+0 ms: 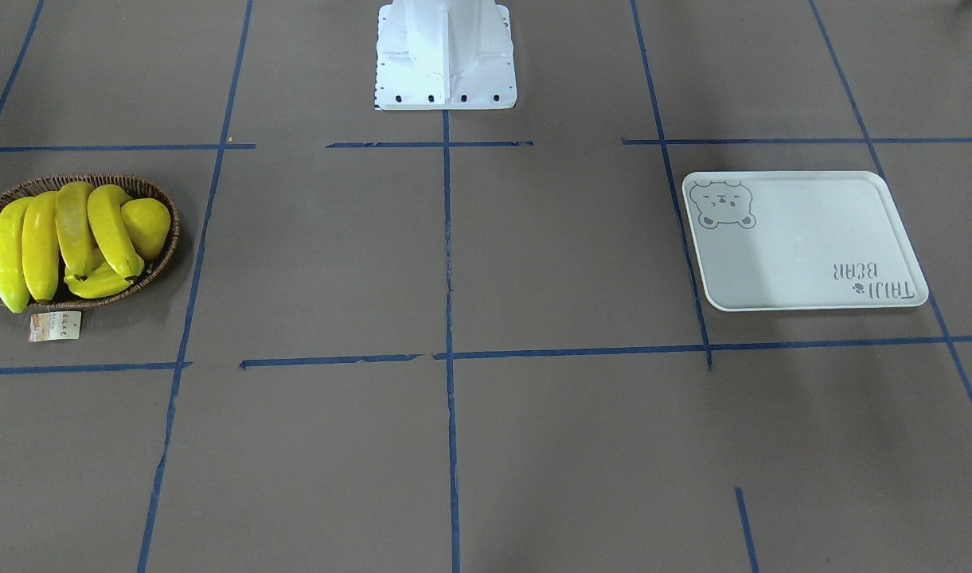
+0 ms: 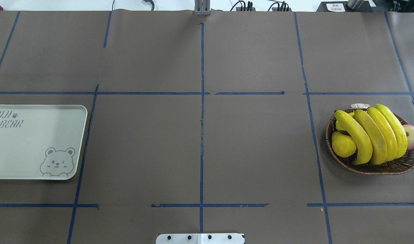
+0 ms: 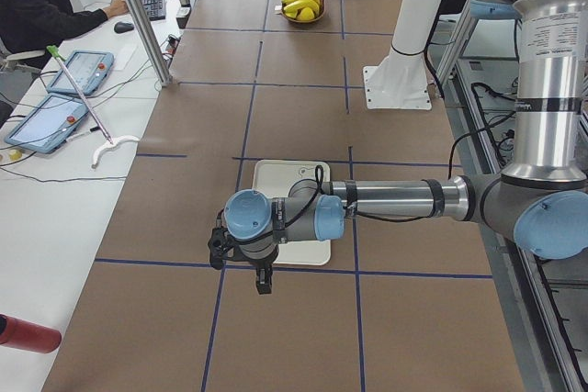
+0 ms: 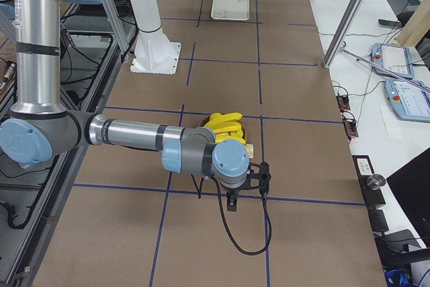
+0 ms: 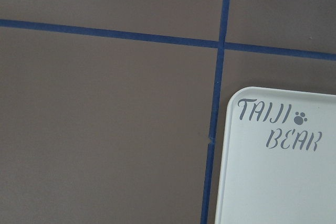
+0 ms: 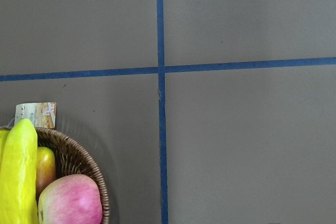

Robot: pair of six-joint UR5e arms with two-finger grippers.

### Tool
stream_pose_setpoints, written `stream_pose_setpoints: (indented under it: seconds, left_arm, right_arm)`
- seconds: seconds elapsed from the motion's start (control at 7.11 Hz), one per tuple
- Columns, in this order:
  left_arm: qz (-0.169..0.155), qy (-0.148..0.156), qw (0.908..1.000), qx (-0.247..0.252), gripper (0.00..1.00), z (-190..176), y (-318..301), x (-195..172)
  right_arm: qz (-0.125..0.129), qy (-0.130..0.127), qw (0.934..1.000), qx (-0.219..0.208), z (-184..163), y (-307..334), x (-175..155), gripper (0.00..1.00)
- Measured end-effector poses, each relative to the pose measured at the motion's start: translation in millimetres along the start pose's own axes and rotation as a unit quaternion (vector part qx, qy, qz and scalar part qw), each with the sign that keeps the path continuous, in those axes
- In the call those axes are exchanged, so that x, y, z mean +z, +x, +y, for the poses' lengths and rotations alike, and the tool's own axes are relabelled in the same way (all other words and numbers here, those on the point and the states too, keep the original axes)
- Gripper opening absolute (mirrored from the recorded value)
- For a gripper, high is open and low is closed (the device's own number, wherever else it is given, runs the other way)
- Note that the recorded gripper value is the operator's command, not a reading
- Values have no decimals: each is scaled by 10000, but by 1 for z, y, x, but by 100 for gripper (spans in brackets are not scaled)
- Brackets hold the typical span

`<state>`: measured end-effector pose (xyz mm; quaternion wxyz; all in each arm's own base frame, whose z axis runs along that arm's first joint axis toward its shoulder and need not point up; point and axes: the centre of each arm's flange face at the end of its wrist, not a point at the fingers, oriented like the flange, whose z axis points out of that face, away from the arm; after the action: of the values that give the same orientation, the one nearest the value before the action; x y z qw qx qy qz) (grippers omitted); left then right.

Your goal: Transfer all bananas from basket to plate

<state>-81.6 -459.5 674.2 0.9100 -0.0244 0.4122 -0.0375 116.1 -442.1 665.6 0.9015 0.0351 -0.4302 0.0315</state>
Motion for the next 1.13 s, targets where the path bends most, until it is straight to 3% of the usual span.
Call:
stream_pose_setpoints:
  seconds: [1.13]
  left_arm:
    - [4, 26, 10000, 22, 100, -3, 3, -2]
  right_arm:
    - [5, 20, 10000, 6, -1, -2, -2, 100]
